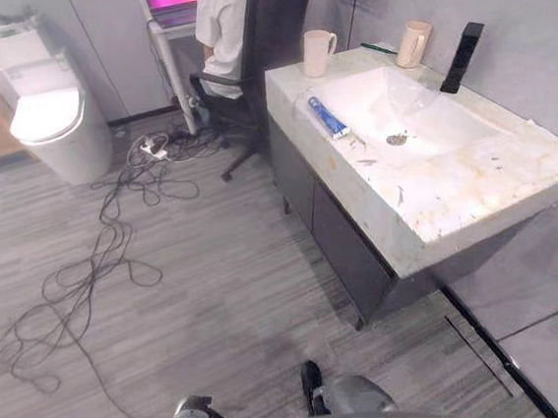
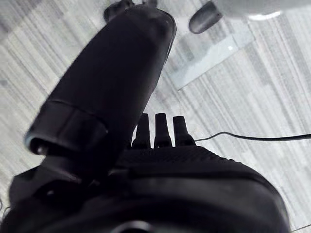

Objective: Organize the bathroom.

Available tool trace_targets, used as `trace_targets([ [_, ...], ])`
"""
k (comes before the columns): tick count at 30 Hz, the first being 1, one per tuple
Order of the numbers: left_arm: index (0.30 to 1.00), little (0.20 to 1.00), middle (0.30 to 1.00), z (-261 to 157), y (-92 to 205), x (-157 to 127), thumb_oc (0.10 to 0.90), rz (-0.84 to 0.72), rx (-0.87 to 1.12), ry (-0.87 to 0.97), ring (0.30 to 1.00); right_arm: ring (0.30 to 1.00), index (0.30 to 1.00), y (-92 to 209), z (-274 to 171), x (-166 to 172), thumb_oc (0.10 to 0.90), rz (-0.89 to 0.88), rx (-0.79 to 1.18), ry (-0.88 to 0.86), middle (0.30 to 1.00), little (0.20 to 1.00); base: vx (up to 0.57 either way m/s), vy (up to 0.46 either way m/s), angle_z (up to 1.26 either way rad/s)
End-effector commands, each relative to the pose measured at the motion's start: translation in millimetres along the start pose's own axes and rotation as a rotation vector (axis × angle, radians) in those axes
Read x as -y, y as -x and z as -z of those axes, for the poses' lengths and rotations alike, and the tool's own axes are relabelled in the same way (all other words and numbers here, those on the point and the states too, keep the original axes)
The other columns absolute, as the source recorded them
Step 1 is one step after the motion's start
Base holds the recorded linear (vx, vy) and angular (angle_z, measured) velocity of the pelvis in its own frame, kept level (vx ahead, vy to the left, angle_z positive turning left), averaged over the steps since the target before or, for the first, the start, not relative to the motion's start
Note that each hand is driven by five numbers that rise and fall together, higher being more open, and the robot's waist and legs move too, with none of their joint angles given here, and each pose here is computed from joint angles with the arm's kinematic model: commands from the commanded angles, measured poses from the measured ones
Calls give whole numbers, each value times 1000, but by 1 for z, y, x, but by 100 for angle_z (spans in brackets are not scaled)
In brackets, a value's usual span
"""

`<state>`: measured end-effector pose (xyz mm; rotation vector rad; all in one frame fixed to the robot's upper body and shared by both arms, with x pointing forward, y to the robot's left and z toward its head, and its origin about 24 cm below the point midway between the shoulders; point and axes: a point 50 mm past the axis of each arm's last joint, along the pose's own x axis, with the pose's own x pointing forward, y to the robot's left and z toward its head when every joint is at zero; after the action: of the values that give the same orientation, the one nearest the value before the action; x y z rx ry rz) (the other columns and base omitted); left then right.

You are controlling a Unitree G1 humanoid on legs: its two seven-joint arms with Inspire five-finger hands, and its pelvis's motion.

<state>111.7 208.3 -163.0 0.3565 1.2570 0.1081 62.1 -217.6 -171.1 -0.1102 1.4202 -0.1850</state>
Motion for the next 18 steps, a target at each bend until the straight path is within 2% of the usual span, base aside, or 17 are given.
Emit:
trace_targets([
  [1, 900, 900, 900, -41, 0, -15, 800, -49, 166, 9, 900, 900, 900, 1, -26, 25, 800, 64, 68, 30, 900, 900, 168, 0, -5],
  [4, 900, 900, 900, -53, 1, -16, 800, -49, 199, -8, 900, 900, 900, 2, -33, 29, 800, 74, 87, 5, 900, 900, 171, 70, -26],
  [7, 900, 900, 900, -59, 1, -18, 800, -64, 213, 31, 900, 900, 900, 2, -39, 26, 800, 84, 100, 65, 900, 900, 301, 321, -54],
  [18, 900, 900, 900, -22, -2, -26, 800, -55, 136, 1, 900, 900, 900, 1, -28, 23, 800, 113, 57, 93, 900, 900, 337, 367, -59],
])
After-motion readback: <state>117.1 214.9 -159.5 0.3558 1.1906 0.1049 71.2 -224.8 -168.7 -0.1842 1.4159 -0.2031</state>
